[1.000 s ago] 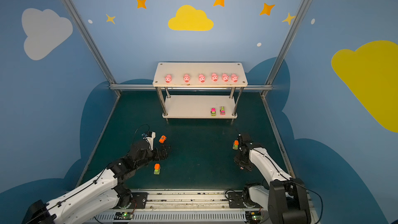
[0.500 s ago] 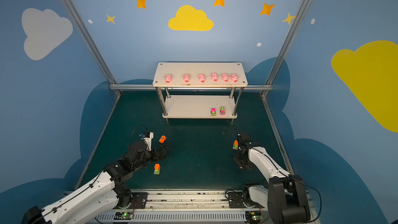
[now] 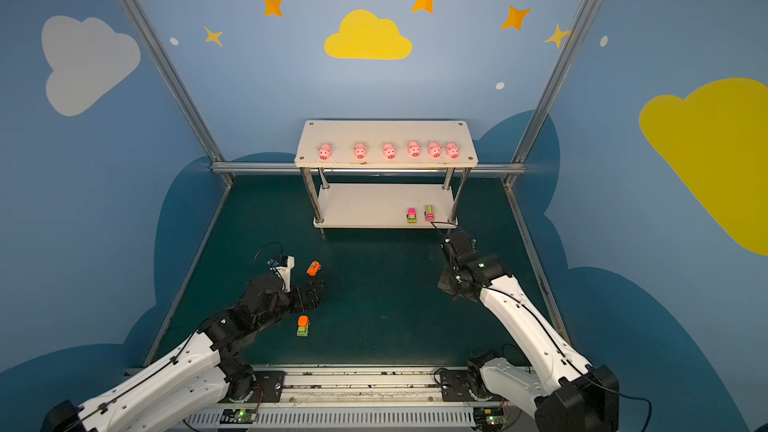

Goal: Place and organize the plastic toys onto the shelf
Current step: 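Close the right gripper on the pink pig and lift it, then carry the pig with the right gripper up over the top shelf, then lower the pig between the shelf pigs and open the right gripper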

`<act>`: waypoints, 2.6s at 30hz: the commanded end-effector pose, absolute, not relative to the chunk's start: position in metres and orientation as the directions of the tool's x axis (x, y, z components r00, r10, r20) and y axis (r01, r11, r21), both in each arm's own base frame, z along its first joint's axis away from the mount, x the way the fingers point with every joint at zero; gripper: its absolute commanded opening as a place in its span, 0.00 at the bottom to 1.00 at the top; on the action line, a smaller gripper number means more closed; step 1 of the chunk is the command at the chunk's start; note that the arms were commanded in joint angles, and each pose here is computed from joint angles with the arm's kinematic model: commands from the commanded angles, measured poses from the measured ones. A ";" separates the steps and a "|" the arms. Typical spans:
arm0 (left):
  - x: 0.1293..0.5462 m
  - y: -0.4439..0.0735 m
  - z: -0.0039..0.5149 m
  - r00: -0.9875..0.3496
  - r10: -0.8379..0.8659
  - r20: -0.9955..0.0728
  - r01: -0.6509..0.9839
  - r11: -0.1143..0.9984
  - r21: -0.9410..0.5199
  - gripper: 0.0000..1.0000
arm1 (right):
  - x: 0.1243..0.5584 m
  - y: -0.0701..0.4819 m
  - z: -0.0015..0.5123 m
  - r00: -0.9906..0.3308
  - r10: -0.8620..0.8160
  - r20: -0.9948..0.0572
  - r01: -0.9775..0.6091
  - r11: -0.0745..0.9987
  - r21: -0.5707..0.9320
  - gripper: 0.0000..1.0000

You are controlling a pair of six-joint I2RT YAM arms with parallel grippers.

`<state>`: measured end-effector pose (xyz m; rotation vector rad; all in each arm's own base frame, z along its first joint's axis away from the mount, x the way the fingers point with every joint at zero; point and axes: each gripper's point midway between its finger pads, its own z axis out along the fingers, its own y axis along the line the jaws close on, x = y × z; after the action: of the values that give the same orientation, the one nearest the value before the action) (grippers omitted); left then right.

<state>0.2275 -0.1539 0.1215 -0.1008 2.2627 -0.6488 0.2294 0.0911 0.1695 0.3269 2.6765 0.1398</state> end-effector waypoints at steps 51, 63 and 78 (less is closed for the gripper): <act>0.244 -0.131 0.181 -0.593 -0.272 -0.758 0.084 0.915 -0.394 1.00 | 0.451 0.321 0.435 -0.345 -0.148 -0.927 -0.488 0.872 0.043 0.21; 0.253 -0.137 0.177 -0.607 -0.259 -0.751 0.084 0.920 -0.384 1.00 | 0.463 0.306 0.418 -0.393 -0.155 -0.906 -0.457 0.888 0.046 0.22; 0.254 -0.137 0.174 -0.613 -0.257 -0.747 0.083 0.920 -0.384 1.00 | 0.472 0.302 0.397 -0.453 -0.145 -0.880 -0.430 0.900 0.074 0.22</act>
<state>0.2501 -0.1358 0.1625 -0.1257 2.2132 -0.4721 0.4724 0.3019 0.3961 -0.4270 2.0324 0.3390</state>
